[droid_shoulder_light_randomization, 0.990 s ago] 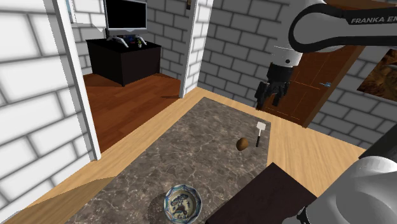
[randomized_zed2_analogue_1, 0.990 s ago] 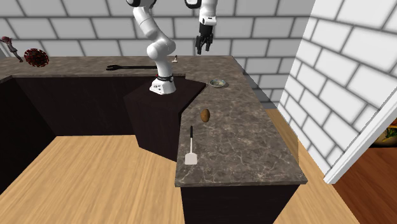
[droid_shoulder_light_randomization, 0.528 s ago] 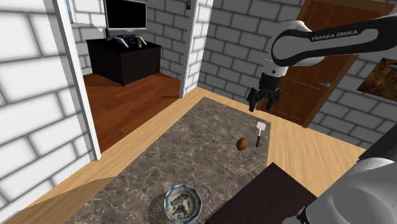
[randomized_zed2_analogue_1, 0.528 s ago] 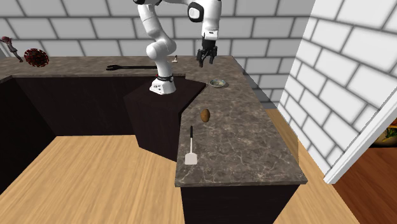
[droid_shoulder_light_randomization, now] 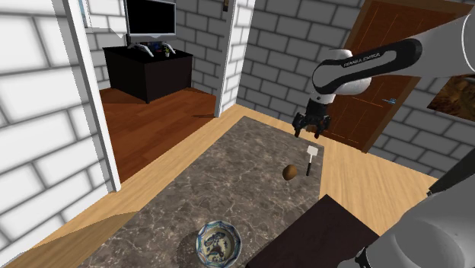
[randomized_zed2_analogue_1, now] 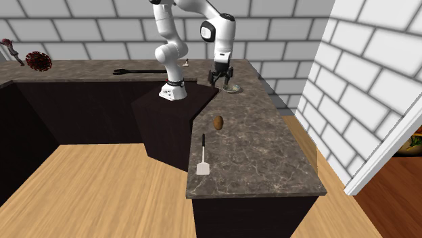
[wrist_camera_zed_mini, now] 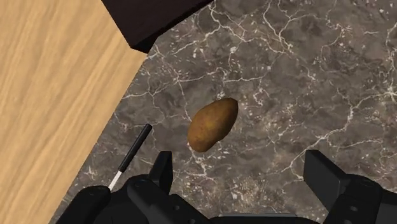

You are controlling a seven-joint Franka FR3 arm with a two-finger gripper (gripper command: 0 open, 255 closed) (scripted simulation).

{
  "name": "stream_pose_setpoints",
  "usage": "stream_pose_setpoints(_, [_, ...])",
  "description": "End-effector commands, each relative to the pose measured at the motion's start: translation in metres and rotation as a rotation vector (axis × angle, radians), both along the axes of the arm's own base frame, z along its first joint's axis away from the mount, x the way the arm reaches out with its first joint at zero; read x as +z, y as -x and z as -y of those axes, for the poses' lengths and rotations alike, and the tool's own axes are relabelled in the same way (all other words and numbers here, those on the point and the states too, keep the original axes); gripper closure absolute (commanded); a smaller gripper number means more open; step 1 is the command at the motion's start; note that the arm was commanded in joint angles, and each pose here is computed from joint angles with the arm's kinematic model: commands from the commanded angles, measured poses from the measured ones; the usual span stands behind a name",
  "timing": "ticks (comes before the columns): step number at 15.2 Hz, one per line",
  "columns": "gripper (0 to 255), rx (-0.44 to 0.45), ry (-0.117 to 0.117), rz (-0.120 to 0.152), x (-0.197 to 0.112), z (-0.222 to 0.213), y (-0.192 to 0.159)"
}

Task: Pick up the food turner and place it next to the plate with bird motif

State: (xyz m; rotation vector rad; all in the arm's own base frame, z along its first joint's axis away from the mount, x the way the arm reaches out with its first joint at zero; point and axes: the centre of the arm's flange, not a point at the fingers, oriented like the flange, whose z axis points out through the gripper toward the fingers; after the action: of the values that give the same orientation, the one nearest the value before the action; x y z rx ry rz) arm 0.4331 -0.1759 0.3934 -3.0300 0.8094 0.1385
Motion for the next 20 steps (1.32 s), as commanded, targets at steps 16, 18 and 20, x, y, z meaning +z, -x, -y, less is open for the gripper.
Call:
stream_pose_setpoints(16, [0, -0.403, 0.001, 0.019, -0.137, 0.178, -0.027])
stream_pose_setpoints(18, [0, -0.450, 0.001, 0.021, -0.153, 0.199, -0.026])
stream_pose_setpoints(20, [0, -0.497, 0.001, 0.023, -0.170, 0.220, -0.024])
